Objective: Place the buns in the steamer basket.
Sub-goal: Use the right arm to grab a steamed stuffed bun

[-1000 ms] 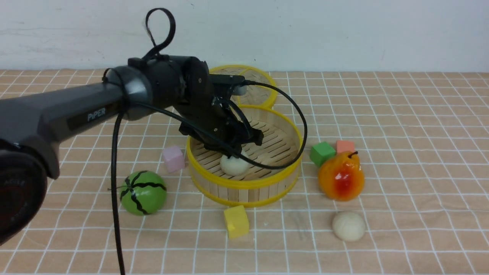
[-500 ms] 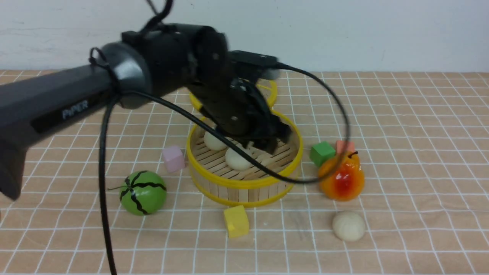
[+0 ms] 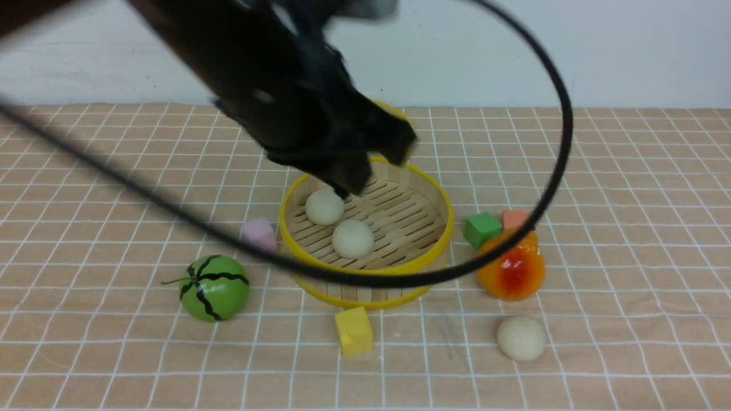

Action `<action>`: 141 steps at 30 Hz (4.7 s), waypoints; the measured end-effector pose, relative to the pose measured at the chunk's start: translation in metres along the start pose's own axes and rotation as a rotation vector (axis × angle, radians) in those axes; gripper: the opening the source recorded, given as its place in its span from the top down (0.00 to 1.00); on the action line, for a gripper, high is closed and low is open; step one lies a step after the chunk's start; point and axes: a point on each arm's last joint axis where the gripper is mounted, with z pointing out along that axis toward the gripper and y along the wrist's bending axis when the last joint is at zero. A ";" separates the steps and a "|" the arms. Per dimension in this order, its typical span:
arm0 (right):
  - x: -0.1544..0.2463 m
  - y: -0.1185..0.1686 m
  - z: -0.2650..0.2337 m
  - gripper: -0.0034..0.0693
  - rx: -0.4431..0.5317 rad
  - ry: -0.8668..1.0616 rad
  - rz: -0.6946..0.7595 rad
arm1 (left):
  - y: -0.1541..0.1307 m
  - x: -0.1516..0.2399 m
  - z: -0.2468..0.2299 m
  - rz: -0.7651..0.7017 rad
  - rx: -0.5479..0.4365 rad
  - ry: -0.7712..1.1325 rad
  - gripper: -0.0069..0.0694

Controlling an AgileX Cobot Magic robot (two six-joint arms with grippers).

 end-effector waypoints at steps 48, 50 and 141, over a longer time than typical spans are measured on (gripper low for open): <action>0.000 0.000 0.000 0.62 -0.001 0.000 0.001 | 0.055 0.284 -0.048 -0.255 -0.273 -0.729 0.93; 0.000 0.000 0.000 0.62 -0.001 0.000 0.001 | 0.060 0.300 -0.037 -0.284 -0.334 -0.757 0.93; -0.179 0.010 -0.061 0.62 -0.255 -0.510 0.478 | 0.086 0.355 0.044 -0.352 -0.439 -0.690 0.84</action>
